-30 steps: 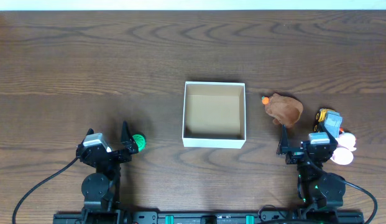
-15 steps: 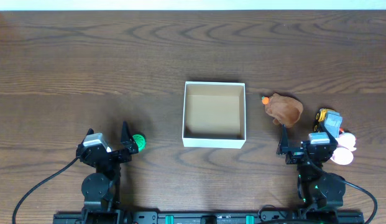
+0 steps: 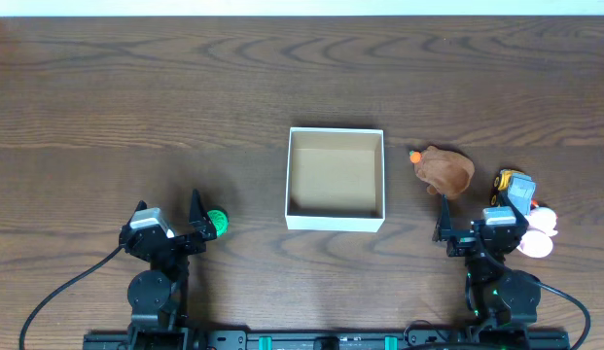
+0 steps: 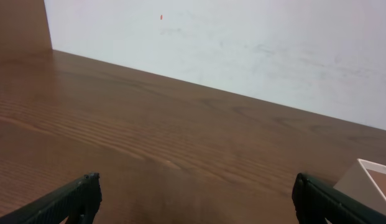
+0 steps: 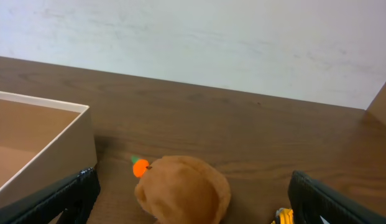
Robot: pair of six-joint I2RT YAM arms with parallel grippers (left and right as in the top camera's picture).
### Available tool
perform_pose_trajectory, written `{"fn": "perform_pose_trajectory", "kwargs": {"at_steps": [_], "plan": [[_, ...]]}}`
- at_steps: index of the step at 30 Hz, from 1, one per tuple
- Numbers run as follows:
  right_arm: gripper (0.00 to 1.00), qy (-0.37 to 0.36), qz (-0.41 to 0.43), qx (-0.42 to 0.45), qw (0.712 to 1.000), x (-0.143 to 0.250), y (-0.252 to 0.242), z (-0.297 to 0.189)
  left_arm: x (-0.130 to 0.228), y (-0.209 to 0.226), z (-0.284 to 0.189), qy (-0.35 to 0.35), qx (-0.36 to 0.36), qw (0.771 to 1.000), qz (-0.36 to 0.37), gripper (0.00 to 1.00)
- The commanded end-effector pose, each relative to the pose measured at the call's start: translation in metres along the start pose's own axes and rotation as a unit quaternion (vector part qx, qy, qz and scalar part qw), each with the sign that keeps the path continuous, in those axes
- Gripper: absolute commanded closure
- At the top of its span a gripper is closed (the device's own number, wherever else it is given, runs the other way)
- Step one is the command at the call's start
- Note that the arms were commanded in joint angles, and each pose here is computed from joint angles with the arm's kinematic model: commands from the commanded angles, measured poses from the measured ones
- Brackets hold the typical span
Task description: Pack container
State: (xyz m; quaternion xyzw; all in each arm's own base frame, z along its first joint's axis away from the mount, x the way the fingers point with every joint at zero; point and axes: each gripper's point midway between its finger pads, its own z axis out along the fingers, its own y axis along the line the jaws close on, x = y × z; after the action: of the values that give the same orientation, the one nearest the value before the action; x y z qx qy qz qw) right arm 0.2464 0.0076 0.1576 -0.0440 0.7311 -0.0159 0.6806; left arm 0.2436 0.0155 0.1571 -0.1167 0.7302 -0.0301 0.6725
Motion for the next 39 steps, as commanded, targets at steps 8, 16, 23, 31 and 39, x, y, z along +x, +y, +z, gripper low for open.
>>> {"fn": "perform_pose_trajectory", "kwargs": {"at_steps": [8, 16, 23, 31, 39], "plan": [[0.01, 0.000, -0.004, 0.004, 1.000, 0.001, -0.002, 0.000, 0.017, 0.005, 0.001, 0.025, -0.008, 1.000, 0.014, 0.02], [0.01, -0.002, -0.004, 0.003, 1.000, 0.000, -0.002, 0.000, 0.017, 0.005, 0.001, 0.025, -0.008, 1.000, 0.014, 0.02], [0.01, -0.003, 0.053, -0.002, 0.999, -0.001, 0.000, 0.000, 0.017, 0.005, 0.001, 0.024, -0.008, 1.000, 0.014, 0.02], [0.01, 0.007, 0.125, -0.053, 0.991, -0.005, 0.017, -0.001, 0.013, -0.001, 0.000, 0.023, 0.007, 1.000, 0.009, 0.02], [0.01, 0.062, 0.123, -0.060, 0.989, -0.047, 0.016, -0.001, -0.013, -0.013, -0.016, 0.082, 0.020, 0.996, 0.015, 0.02]]}}
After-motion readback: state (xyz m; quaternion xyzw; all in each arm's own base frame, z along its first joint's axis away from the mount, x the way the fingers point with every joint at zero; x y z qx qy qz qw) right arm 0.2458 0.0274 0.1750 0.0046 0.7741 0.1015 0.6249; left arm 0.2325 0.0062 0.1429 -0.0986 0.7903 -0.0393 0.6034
